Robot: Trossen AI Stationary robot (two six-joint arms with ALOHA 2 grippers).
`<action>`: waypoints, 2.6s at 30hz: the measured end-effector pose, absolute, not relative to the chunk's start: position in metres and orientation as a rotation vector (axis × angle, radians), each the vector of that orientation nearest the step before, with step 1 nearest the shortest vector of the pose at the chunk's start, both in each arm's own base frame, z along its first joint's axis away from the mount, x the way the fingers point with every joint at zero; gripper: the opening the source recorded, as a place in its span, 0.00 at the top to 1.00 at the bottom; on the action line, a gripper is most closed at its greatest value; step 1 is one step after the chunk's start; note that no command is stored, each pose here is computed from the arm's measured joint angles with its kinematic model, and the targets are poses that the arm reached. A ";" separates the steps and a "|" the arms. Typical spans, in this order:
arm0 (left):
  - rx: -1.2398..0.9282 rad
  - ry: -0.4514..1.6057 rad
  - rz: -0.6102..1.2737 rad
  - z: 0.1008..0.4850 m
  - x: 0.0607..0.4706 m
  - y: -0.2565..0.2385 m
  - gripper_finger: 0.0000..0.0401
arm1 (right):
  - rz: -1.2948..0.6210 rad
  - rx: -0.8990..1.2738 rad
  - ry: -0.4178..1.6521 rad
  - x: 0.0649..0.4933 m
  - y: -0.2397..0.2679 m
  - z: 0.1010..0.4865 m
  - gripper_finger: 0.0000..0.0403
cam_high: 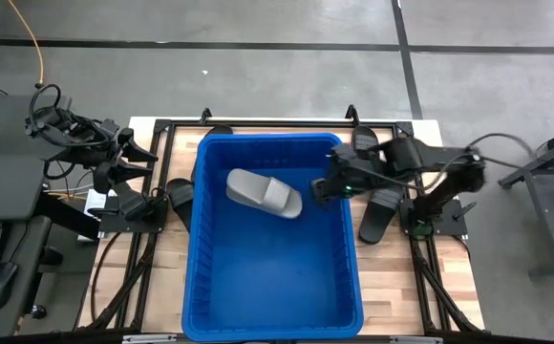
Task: Pick and place slides into bin
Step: Put the black slide into the blue bin
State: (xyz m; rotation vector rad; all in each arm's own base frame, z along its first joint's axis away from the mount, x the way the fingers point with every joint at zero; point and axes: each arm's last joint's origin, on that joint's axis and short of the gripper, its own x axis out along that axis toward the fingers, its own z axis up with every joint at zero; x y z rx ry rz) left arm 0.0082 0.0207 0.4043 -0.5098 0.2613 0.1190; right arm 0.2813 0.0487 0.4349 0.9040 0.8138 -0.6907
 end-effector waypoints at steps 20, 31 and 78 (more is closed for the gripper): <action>-0.448 0.217 0.196 0.405 0.008 0.023 0.42 | -0.532 1.366 0.496 0.095 0.027 0.319 0.28; -0.563 0.131 0.318 0.406 0.008 0.027 0.42 | -0.475 1.464 0.622 0.081 0.026 0.277 0.28; -0.661 0.124 0.336 0.405 0.008 0.027 0.42 | -0.763 0.362 1.596 0.160 0.018 0.210 0.36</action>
